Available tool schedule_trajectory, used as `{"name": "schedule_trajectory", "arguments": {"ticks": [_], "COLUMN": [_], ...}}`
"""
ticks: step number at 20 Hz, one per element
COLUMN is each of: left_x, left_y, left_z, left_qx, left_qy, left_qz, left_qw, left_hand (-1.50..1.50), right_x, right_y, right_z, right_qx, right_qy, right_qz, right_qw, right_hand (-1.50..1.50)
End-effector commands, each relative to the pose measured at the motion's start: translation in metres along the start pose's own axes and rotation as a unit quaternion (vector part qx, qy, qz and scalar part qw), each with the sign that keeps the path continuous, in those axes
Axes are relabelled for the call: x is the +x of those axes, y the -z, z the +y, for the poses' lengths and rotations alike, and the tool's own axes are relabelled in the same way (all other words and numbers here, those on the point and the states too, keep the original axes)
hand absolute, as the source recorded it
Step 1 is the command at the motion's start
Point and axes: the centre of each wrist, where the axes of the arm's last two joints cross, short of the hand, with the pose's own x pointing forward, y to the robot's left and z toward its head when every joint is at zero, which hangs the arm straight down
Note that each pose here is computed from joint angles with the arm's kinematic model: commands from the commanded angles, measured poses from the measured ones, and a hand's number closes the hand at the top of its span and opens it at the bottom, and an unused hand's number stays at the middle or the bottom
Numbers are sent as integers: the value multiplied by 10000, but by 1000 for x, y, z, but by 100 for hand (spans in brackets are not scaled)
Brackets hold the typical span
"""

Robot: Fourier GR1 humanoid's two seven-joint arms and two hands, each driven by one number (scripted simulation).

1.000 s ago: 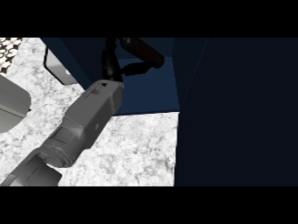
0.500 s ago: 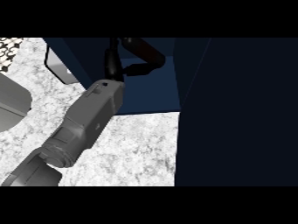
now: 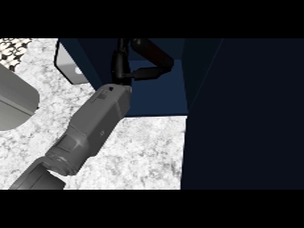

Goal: Pick up the wine, place it into the cabinet and close the cabinet

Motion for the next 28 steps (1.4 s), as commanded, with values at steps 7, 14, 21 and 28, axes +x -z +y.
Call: {"name": "schedule_trajectory", "arguments": {"ticks": [7,14,21,28], "left_x": [5,4,18,34], "left_y": [-19,-49,-106,-161], "left_z": [-4,6,2,28], "left_qx": [-389,-413,-580,-722], "left_qy": [-613,-779,-1174,-1465], "left_qz": [-176,-102,-157,-94], "left_qw": [9972,9961,9913,9865], "left_hand": [-150,-150,-150,-150], "right_x": [43,39,38,44], "right_y": [-27,-25,-26,-19], "right_z": [9,9,10,9], "right_qx": [-7,-38,-145,-32], "right_qy": [119,183,118,87], "right_qz": [-237,-381,-405,-398], "right_qw": [9996,9991,9990,9992], "right_hand": [-150,-150,-150,-150]}}
